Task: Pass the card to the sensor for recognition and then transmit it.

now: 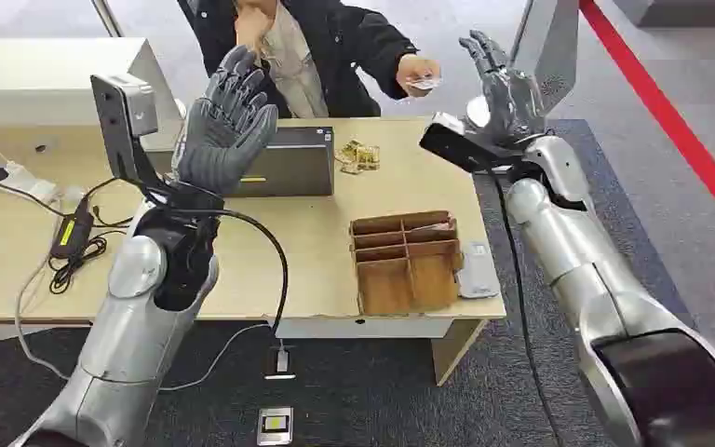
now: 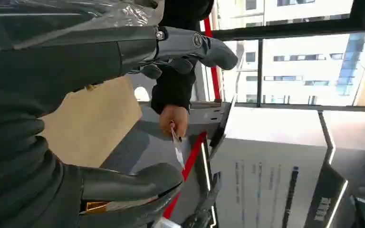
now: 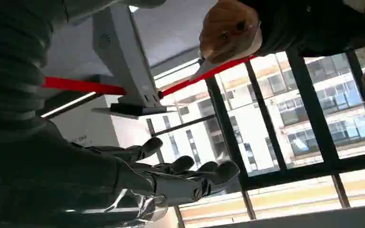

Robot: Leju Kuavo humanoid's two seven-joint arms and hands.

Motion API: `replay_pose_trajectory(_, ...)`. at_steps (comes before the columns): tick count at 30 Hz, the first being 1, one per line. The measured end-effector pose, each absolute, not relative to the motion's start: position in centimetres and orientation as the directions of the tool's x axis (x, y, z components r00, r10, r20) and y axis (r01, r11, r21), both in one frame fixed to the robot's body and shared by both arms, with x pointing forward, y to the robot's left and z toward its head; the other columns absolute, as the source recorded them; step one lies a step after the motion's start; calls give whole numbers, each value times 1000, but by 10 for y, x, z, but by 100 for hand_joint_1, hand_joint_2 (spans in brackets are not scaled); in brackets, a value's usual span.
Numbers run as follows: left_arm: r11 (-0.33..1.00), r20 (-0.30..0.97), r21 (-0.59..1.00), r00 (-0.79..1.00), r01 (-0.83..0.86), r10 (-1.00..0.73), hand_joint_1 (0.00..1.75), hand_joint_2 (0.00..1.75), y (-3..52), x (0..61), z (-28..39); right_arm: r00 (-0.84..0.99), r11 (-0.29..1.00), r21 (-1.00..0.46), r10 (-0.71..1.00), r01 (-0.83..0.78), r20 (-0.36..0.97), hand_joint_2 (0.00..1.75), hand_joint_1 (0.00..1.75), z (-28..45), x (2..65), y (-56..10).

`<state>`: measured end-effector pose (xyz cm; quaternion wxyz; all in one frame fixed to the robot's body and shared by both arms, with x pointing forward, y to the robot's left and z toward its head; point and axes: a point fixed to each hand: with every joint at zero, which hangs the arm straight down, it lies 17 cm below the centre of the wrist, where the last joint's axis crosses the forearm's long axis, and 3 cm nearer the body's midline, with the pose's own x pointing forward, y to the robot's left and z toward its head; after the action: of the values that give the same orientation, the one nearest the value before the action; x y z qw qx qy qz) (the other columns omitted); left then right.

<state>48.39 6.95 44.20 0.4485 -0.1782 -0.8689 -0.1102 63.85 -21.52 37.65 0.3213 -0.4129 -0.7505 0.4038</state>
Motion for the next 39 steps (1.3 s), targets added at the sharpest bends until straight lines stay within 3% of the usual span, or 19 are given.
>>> replay_pose_trajectory(10,914,829,25,-519,404,207,0,175,67,485,440,-324,180,-937,943,299,77,175,0,343,660,-221)
replay_pose_trajectory(20,912,831,26,-516,410,208,0,175,64,484,440,-296,154,-949,953,274,70,175,0,333,664,-227)
replay_pose_trajectory(21,910,829,18,-515,414,218,0,175,62,484,443,-279,155,-955,957,252,81,175,72,325,666,-233)
replay_pose_trajectory(22,909,830,13,-512,416,222,0,175,59,484,443,-266,166,-957,959,238,100,175,175,320,667,-239)
replay_pose_trajectory(39,900,835,-1,-495,436,241,0,175,47,485,436,-275,180,-958,955,225,115,175,175,310,666,-239)
